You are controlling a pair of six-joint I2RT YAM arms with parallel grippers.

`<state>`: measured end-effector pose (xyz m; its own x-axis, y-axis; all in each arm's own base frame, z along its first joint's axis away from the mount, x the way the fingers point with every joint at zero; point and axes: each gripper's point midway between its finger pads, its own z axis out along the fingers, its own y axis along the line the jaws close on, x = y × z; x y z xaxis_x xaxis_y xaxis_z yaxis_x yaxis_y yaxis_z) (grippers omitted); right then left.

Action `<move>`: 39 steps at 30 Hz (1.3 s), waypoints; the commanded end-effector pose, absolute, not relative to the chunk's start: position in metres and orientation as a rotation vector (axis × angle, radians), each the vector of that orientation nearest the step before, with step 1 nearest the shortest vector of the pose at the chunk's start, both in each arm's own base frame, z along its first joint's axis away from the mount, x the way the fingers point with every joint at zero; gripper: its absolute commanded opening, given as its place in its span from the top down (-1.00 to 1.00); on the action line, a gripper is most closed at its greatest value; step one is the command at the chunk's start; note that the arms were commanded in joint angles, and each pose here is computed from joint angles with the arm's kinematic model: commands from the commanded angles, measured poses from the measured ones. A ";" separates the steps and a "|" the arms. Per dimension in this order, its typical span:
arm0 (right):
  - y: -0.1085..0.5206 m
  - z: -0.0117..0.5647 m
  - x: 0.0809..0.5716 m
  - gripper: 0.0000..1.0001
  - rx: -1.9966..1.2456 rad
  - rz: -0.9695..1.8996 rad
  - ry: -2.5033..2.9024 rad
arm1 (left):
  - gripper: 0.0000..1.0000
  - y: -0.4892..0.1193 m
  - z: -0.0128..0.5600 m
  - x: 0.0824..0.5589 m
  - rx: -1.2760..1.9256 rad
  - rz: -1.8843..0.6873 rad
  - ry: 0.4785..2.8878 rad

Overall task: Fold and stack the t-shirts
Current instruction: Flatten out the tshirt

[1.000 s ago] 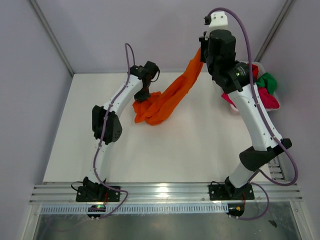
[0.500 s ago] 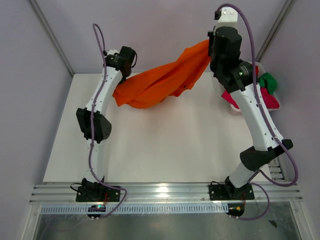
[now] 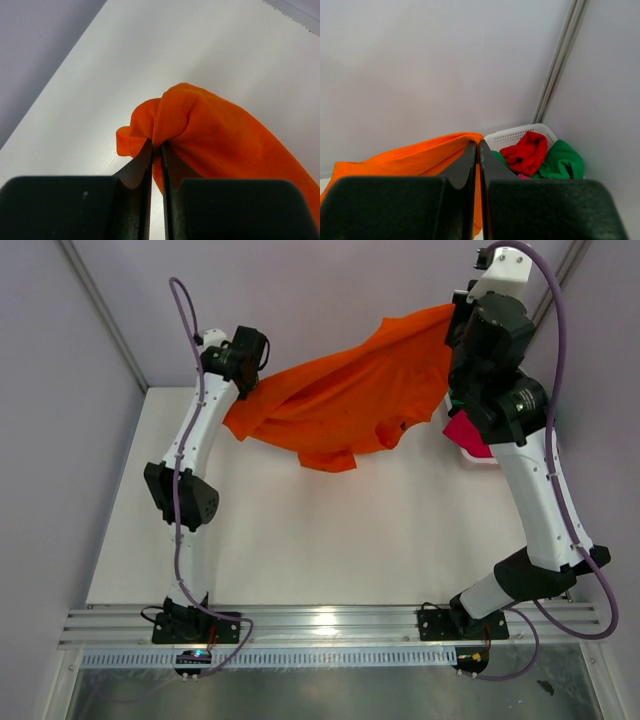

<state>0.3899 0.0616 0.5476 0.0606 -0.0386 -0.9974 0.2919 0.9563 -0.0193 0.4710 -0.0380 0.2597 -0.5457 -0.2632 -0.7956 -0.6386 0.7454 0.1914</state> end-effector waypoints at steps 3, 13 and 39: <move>0.035 0.610 0.342 0.92 0.318 -0.151 1.336 | 0.87 -0.017 0.281 0.403 -0.639 0.672 2.309; 0.027 0.640 0.298 0.92 0.306 -0.062 1.291 | 0.95 -0.041 0.316 0.380 -0.656 0.361 2.326; 0.090 0.578 0.369 0.93 0.180 -0.095 1.449 | 1.00 -0.074 0.197 0.394 -0.628 0.378 2.637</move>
